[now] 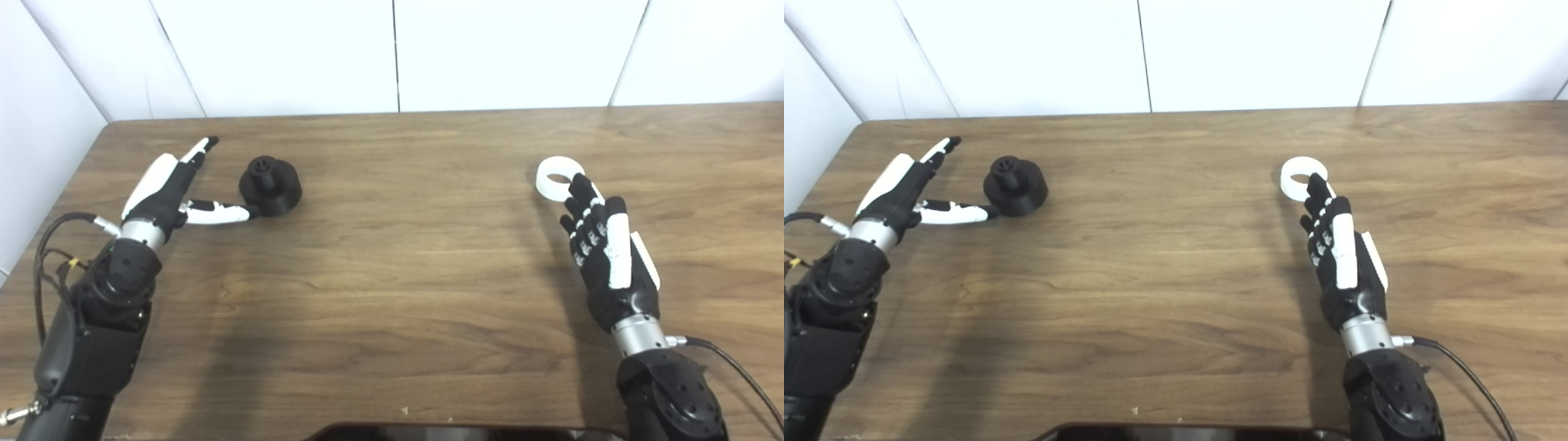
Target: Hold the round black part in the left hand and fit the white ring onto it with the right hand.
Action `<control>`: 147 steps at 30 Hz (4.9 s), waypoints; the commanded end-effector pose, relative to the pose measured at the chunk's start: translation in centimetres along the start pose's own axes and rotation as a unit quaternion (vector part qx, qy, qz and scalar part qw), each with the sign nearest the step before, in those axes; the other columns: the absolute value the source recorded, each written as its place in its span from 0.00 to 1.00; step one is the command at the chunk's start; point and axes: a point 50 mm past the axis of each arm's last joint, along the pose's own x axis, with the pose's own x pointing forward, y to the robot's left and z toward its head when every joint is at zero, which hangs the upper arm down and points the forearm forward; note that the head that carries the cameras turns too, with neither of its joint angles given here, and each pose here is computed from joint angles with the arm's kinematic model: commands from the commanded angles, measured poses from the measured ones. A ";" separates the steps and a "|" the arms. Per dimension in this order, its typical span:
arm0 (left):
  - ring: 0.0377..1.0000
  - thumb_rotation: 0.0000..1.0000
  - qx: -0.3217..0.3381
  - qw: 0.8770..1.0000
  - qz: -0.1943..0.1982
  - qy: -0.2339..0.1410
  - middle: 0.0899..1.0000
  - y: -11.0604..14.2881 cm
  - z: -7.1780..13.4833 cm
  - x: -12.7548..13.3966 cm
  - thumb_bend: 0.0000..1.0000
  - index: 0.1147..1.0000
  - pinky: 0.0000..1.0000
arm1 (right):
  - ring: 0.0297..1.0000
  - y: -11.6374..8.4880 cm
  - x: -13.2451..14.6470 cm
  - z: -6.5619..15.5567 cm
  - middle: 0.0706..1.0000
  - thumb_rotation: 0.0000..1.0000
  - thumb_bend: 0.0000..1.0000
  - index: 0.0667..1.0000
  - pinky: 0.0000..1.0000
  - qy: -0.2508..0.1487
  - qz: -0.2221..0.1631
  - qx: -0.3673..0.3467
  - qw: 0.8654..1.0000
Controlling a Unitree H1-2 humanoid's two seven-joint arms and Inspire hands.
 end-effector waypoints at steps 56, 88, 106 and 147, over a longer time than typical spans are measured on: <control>1.00 0.25 0.098 0.994 -0.041 -0.001 1.00 2.7 3.8 6.0 0.97 0.93 0.95 | 0.98 0.1 -0.2 1.9 0.96 1.00 0.64 0.94 1.00 -0.052 -0.004 -0.006 0.999; 1.00 0.19 0.101 0.994 -0.047 -0.020 1.00 0.7 4.4 6.4 0.88 0.77 0.92 | 0.97 -0.1 -0.5 2.1 0.95 1.00 0.62 0.94 1.00 -0.049 -0.005 -0.015 0.999; 1.00 0.12 0.098 0.994 -0.038 -0.029 0.98 0.1 4.4 6.0 0.80 0.67 0.91 | 0.98 -0.1 -0.3 2.3 0.96 1.00 0.65 0.95 1.00 -0.049 0.006 -0.014 0.999; 1.00 0.17 0.096 0.972 -0.149 -0.157 0.96 -8.8 10.3 -1.1 0.84 0.66 0.91 | 1.00 0.3 -0.2 2.6 0.96 1.00 0.64 0.96 1.00 -0.045 0.010 -0.020 0.999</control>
